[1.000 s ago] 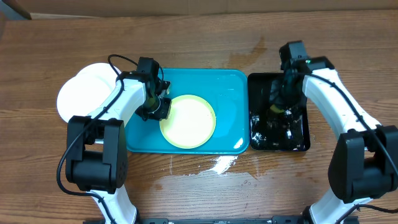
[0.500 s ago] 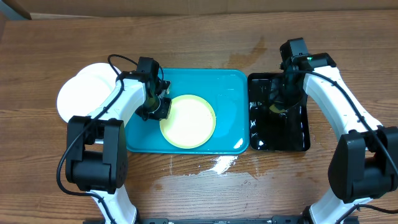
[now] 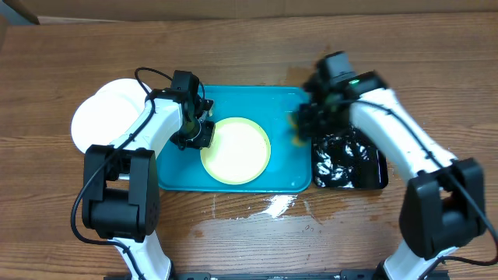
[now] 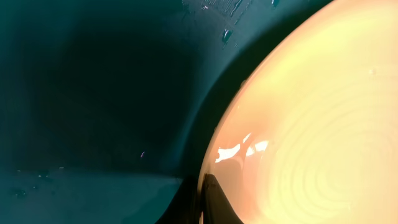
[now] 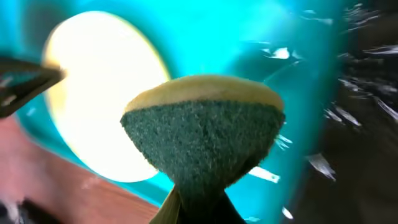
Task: Clean dirty plates on tray and stack at the side
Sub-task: 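Carry the sponge left back onto the yellow plate, then wipe the yellow plate surface with the sponge in the right gripper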
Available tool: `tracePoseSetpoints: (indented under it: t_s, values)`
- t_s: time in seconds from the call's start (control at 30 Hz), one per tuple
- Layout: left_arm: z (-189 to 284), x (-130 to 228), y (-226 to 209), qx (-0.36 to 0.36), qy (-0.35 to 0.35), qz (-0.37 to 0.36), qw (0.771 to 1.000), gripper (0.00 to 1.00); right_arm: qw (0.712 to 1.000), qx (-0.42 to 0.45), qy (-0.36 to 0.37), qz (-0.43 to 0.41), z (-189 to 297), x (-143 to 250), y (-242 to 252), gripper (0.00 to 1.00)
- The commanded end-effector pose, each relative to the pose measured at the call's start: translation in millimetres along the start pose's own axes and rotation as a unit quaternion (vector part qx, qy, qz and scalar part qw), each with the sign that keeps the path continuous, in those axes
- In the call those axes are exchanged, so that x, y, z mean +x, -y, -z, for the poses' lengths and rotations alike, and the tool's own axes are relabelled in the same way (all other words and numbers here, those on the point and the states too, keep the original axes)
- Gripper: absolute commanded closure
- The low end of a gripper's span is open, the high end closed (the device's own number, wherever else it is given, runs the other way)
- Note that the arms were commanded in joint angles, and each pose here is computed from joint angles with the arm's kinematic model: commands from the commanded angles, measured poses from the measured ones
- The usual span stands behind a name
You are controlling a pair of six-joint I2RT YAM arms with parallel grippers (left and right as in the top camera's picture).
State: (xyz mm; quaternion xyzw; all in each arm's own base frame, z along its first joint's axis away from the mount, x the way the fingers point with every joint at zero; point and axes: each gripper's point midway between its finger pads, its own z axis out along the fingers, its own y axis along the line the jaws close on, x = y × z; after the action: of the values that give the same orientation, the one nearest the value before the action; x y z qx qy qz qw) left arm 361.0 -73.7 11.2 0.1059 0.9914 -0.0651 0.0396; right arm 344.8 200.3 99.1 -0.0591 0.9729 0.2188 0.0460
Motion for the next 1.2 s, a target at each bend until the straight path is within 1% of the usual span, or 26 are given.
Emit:
tracePoseSetpoints:
  t_s: [0.0, 0.1, 0.23, 0.47, 0.77, 0.83, 0.87, 0.93, 1.0, 1.17]
  values:
    - [-4.9, 2.5, -1.6, 0.001, -0.007, 0.008, 1.000, 0.96, 0.997, -0.023, 0.010, 0.073, -7.9, 4.7, -50.4, 0.96]
    - [-4.9, 2.8, -1.6, 0.001, -0.007, 0.008, 1.000, 0.96, 0.994, 0.022, 0.033, 0.104, -20.8, 5.6, -64.6, 0.96]
    - [-4.8, 4.4, -1.5, 0.001, -0.011, 0.008, 1.000, 0.96, 0.986, 0.095, 0.069, 0.119, -30.5, 5.1, -69.9, 0.96]
    - [-4.8, 4.4, -1.5, 0.001, -0.011, 0.008, 1.000, 0.96, 0.975, 0.107, 0.124, 0.152, -40.2, -5.2, -88.2, 0.96]
    - [-4.8, 5.0, -1.5, 0.001, -0.012, 0.008, 1.000, 0.96, 0.973, 0.104, 0.133, 0.154, -63.5, -2.6, -77.4, 0.95]
    - [-4.8, 5.0, -1.5, 0.001, -0.012, 0.008, 1.000, 0.96, 0.973, 0.102, 0.136, 0.154, -66.4, -2.5, -76.3, 0.85]
    - [-4.8, 5.0, -1.6, 0.001, -0.012, 0.008, 1.000, 0.96, 0.973, 0.102, 0.137, 0.155, -68.5, -2.0, -75.1, 0.73]
    - [-4.8, 5.2, -1.5, 0.001, -0.012, 0.008, 1.000, 0.96, 0.972, 0.101, 0.139, 0.157, -72.0, -1.0, -73.1, 0.52]
    - [-4.8, 5.1, -1.5, 0.001, -0.012, 0.008, 1.000, 0.96, 0.972, 0.099, 0.143, 0.159, -72.0, -2.7, -74.4, 0.47]
    - [-4.8, 5.1, -1.5, 0.001, -0.012, 0.008, 1.000, 0.96, 0.971, 0.093, 0.153, 0.160, -71.3, -6.8, -77.8, 0.42]
